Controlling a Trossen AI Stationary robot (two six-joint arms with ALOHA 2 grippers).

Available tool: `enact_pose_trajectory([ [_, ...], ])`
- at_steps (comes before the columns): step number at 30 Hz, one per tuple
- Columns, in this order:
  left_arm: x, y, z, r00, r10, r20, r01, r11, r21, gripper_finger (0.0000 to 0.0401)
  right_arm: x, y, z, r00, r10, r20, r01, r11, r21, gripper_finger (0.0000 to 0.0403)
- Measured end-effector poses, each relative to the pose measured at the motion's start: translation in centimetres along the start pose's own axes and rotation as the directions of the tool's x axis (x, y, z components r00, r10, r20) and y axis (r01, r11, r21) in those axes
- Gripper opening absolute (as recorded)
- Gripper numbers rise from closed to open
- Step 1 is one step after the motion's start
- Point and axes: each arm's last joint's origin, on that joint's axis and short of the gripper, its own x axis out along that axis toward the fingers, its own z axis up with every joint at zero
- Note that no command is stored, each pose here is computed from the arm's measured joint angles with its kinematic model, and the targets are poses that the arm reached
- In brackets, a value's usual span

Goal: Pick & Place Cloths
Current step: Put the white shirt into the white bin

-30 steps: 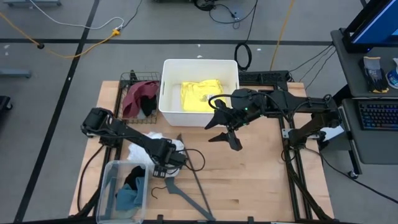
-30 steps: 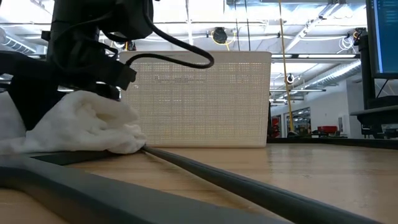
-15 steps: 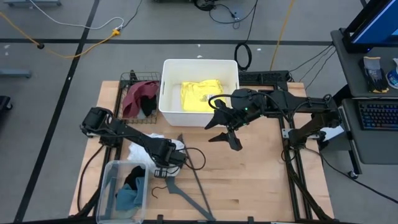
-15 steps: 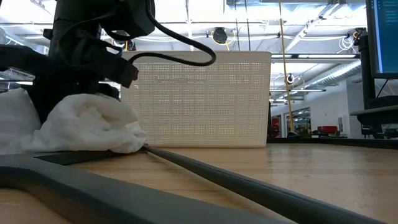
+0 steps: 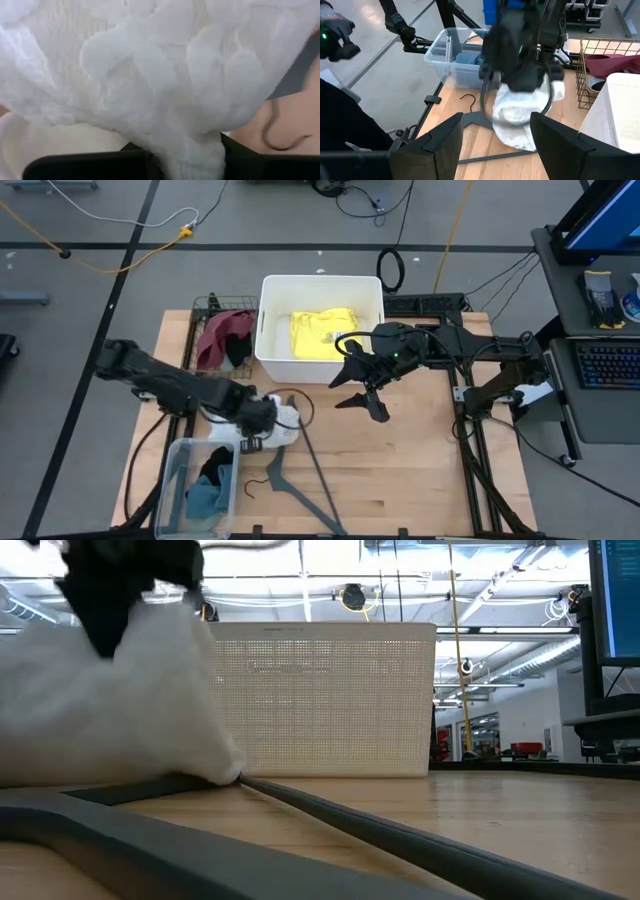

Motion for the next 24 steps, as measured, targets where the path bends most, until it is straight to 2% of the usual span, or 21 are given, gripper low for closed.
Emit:
enact_pose_trajectory([
  [7, -5.4, 1.2, -1.8, 0.974, -0.056, 0.221, 0.082, 0.990, -0.113, 0.0059, 0.0, 0.0, 0.0, 1.000, 0.000, 0.001, 0.000, 1.000, -0.015, 0.0224],
  [10, -7.4, 1.8, -2.6, 0.939, -0.079, 0.333, 0.134, 0.980, -0.147, 0.0058, 0.0, 0.0, 0.1, 1.000, 0.000, 0.007, 0.000, 1.000, -0.020, 0.0224],
  [12, -8.9, 2.0, -3.0, 0.899, -0.111, 0.424, 0.189, 0.971, -0.148, 0.0058, 0.0, 0.0, 0.1, 1.000, 0.000, 0.008, 0.000, 1.000, -0.021, 0.0224],
  [16, -11.8, 2.5, -3.5, 0.770, -0.164, 0.616, 0.295, 0.948, -0.116, 0.0058, 0.0, 0.0, 0.1, 1.000, 0.000, 0.008, 0.000, 1.000, -0.023, 0.0224],
  [21, -15.0, 3.2, -4.0, 0.569, -0.215, 0.794, 0.406, 0.913, -0.044, 0.0058, 0.0, 0.0, 0.1, 1.000, 0.000, 0.008, 0.000, 1.000, -0.023, 0.0224],
  [24, -16.6, 3.5, -4.0, 0.445, -0.230, 0.866, 0.440, 0.898, 0.013, 0.0058, 0.0, 0.0, 0.1, 1.000, -0.001, 0.007, 0.001, 1.000, -0.024, 0.0224],
])
